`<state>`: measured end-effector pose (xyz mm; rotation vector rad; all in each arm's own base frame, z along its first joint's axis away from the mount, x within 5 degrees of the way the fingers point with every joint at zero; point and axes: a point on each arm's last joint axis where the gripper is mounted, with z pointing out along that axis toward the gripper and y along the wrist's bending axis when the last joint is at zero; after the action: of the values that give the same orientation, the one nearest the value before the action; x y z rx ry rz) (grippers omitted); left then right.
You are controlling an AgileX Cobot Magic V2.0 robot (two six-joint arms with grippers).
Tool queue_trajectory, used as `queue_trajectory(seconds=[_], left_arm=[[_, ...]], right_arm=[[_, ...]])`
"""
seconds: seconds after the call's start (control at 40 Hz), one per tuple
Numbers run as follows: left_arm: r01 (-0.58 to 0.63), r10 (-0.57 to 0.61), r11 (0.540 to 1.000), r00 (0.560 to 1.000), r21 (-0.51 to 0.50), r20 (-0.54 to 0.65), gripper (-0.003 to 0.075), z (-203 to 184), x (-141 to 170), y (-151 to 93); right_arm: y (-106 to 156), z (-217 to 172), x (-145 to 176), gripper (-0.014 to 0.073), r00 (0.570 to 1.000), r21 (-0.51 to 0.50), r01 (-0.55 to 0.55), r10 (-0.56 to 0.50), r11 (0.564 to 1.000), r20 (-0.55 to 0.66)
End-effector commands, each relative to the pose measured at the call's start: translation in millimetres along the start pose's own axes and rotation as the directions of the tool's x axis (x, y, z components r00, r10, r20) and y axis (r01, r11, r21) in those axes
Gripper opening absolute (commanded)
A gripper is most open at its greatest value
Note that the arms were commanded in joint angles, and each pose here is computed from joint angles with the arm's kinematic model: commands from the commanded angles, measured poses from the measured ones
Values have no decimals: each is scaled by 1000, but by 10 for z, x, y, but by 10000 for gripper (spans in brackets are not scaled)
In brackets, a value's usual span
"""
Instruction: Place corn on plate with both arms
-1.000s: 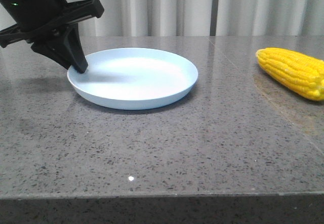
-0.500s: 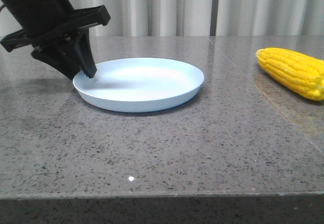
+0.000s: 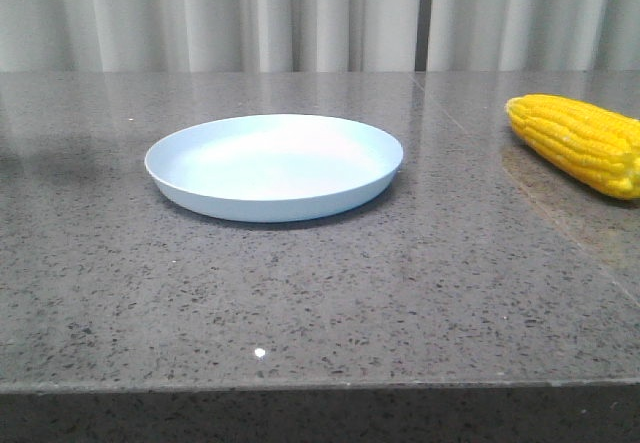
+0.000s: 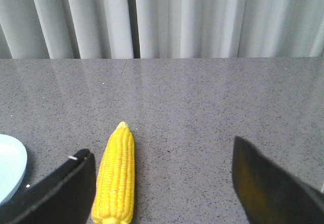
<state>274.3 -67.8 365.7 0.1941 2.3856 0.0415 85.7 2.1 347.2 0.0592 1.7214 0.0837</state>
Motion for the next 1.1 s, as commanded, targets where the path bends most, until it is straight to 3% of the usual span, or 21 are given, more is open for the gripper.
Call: queue_trajectory(seconds=[0.0,0.05,0.25,0.55,0.7,0.9,1.07], left_arm=[[15,-9,999,992,-45,126,34,-347,41,117],[16,-10,999,990,-43,139,-20,-421,137,135],[10,-7,1000,970,-13,244,-20,-643,602,183],[9,-34,999,862,52,505,-20,-991,1457,251],[10,-52,997,787,71,615,-20,-1087,1853,282],[14,-72,996,692,87,718,-20,-1199,2120,310],[15,-74,996,681,88,728,-20,-1214,2149,315]], right_arm=[[2,-20,-164,580,995,8,18,-19,1000,95],[2,-20,-164,580,995,8,18,-19,1000,95],[2,-20,-164,580,995,8,18,-19,1000,95],[2,-20,-164,580,995,8,18,-19,1000,95],[2,-20,-164,580,995,8,18,-19,1000,95],[2,-20,-164,580,995,8,18,-19,1000,95],[2,-20,-164,580,995,8,18,-19,1000,95]])
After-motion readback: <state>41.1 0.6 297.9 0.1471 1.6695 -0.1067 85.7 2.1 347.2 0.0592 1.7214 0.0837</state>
